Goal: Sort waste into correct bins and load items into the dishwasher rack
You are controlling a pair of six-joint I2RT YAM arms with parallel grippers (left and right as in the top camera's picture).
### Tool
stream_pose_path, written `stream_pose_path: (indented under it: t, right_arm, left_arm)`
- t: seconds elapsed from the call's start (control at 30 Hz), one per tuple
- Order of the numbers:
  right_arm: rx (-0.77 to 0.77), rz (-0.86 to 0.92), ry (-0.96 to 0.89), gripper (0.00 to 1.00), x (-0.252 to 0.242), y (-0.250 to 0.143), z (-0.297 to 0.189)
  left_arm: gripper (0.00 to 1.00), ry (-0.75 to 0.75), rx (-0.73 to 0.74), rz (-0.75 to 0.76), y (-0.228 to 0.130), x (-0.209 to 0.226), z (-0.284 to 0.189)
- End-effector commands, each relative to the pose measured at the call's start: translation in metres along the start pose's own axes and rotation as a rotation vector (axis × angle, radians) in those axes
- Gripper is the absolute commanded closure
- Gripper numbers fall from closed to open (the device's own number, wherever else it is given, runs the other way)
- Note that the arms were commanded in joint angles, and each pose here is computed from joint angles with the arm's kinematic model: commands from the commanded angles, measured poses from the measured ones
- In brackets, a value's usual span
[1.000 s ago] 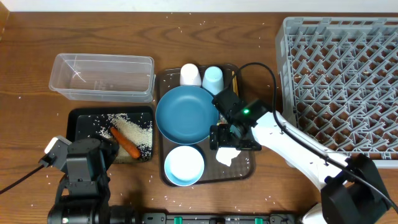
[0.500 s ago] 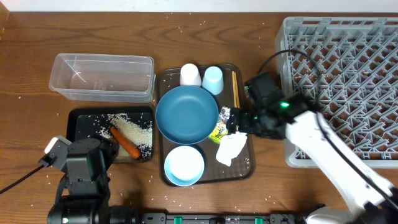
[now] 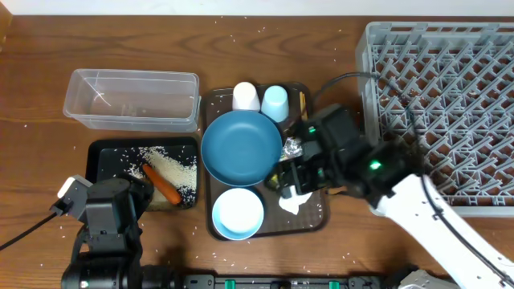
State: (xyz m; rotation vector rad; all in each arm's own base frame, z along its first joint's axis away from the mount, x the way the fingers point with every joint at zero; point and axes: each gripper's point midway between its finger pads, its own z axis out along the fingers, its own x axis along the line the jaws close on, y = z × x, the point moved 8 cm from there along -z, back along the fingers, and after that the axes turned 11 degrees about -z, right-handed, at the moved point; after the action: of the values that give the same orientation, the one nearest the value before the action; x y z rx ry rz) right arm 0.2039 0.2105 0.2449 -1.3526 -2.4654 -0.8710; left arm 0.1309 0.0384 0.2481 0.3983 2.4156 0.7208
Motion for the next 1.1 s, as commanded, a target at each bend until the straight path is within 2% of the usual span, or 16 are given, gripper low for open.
stream_pose_path:
  t: [0.0, 0.17, 0.3, 0.37, 0.5, 0.63, 0.83, 1.07]
  right_arm:
    - [0.074, -0.104, 0.057, 0.15, 0.023, -0.007, 0.026]
    - [0.157, -0.370, 0.068, 0.17, 0.056, -0.021, 0.072]
    - [0.235, -0.509, 0.053, 0.15, 0.073, -0.040, 0.104]
    - [0.274, -0.548, 0.036, 0.13, 0.078, -0.049, 0.120]
    - [0.326, -0.574, 0.016, 0.16, 0.081, -0.061, 0.143]
    - [0.362, -0.584, 0.014, 0.27, 0.080, -0.069, 0.163]
    - [0.399, -0.582, 0.005, 0.35, 0.076, -0.076, 0.179]
    - [0.386, -0.577, 0.007, 0.63, 0.078, -0.073, 0.178]
  left_arm:
    - [0.02, 0.012, -0.021, -0.001, 0.002, 0.001, 0.000]
    - [0.02, 0.012, -0.020, -0.001, 0.002, 0.001, 0.000]
    - [0.02, 0.012, -0.021, -0.001, 0.002, 0.001, 0.000]
    - [0.02, 0.012, -0.021, -0.001, 0.002, 0.001, 0.000]
    - [0.02, 0.012, -0.021, -0.001, 0.002, 0.001, 0.000]
    - [0.02, 0.012, -0.021, -0.001, 0.002, 0.001, 0.000]
    - [0.02, 0.011, -0.020, -0.001, 0.002, 0.001, 0.000]
    - [0.02, 0.012, -0.021, -0.001, 0.002, 0.001, 0.000]
